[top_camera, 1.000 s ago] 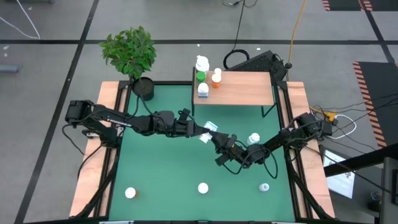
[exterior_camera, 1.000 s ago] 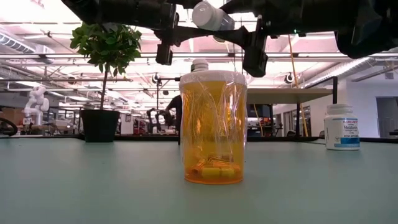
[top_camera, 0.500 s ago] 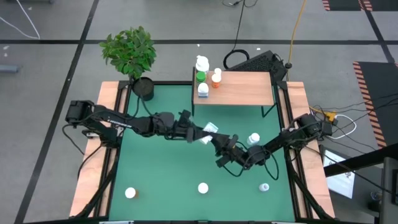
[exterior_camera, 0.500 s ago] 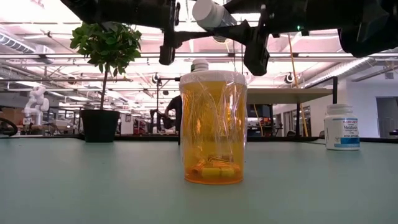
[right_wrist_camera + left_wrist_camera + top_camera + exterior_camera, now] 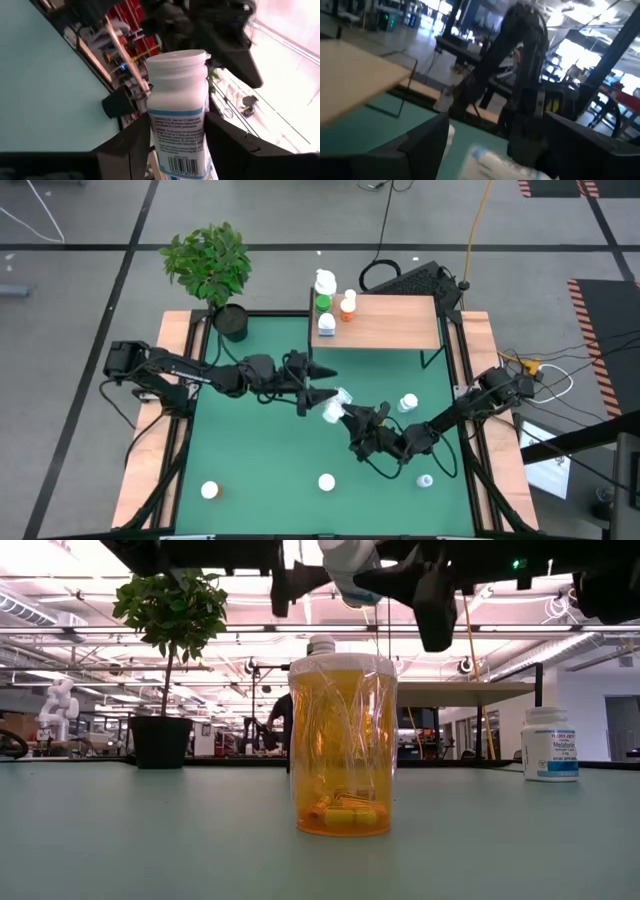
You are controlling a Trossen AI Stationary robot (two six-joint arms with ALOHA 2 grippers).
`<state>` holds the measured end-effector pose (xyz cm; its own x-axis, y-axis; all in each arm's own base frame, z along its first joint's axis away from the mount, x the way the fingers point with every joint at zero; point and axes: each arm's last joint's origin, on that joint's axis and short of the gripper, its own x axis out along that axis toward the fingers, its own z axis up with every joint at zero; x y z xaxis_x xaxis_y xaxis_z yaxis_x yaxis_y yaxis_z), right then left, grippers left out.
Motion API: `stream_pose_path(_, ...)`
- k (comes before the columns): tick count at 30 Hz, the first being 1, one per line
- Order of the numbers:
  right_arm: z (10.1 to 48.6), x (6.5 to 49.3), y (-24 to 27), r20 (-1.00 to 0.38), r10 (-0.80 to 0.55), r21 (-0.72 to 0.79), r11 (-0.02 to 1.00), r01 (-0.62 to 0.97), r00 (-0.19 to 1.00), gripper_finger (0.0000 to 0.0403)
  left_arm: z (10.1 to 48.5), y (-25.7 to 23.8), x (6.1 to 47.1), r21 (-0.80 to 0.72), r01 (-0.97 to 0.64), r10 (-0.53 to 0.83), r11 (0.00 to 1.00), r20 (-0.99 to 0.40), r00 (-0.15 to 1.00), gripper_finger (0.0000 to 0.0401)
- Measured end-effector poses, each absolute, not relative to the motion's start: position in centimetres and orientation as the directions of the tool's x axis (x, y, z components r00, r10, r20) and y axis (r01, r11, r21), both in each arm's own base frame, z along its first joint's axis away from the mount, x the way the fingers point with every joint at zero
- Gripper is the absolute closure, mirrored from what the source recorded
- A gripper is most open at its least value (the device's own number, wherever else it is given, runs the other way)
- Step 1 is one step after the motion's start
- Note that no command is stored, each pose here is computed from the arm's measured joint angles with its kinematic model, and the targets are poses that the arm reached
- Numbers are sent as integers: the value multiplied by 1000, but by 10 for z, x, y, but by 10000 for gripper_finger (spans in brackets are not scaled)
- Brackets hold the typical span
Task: Pick and place medicine bottles onto shelf by color
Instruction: Put the bottom white blue medicine bottle on the shelf
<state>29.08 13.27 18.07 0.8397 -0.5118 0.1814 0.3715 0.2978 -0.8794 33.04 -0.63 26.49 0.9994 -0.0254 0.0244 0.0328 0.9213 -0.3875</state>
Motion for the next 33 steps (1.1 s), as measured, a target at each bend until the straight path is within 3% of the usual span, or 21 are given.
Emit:
stream_pose_path(6, 181, 290, 134, 180, -517, -871, 312, 380, 837, 239, 261, -4, 331, -438, 18, -23, 899, -6, 1000, 65)
stream_pose_path(10, 179, 288, 133, 168, -537, -837, 365, 407, 827, 239, 261, -8, 330, -326, 123, -131, 937, -5, 991, 71)
stream_pose_path(16, 175, 274, 126, 152, -504, -734, 519, 439, 850, 239, 262, -26, 325, 52, 253, -251, 966, -44, 967, 94)
stream_pose_path(20, 177, 258, 114, 125, -338, -599, 724, 343, 933, 239, 253, -41, 322, 365, 282, -243, 887, -150, 958, 103)
stream_pose_path(23, 179, 251, 95, 53, -203, -464, 862, 204, 978, 239, 247, -51, 321, 478, 240, -162, 845, -199, 967, 104)
stream_pose_path(29, 169, 250, 54, -214, -42, -184, 983, 2, 976, 239, 251, -55, 321, 410, 204, -122, 889, -216, 969, 105)
stream_pose_path(33, 164, 251, 42, -278, 44, -59, 996, -63, 960, 239, 248, -51, 333, 323, 207, -93, 923, -335, 938, 105)
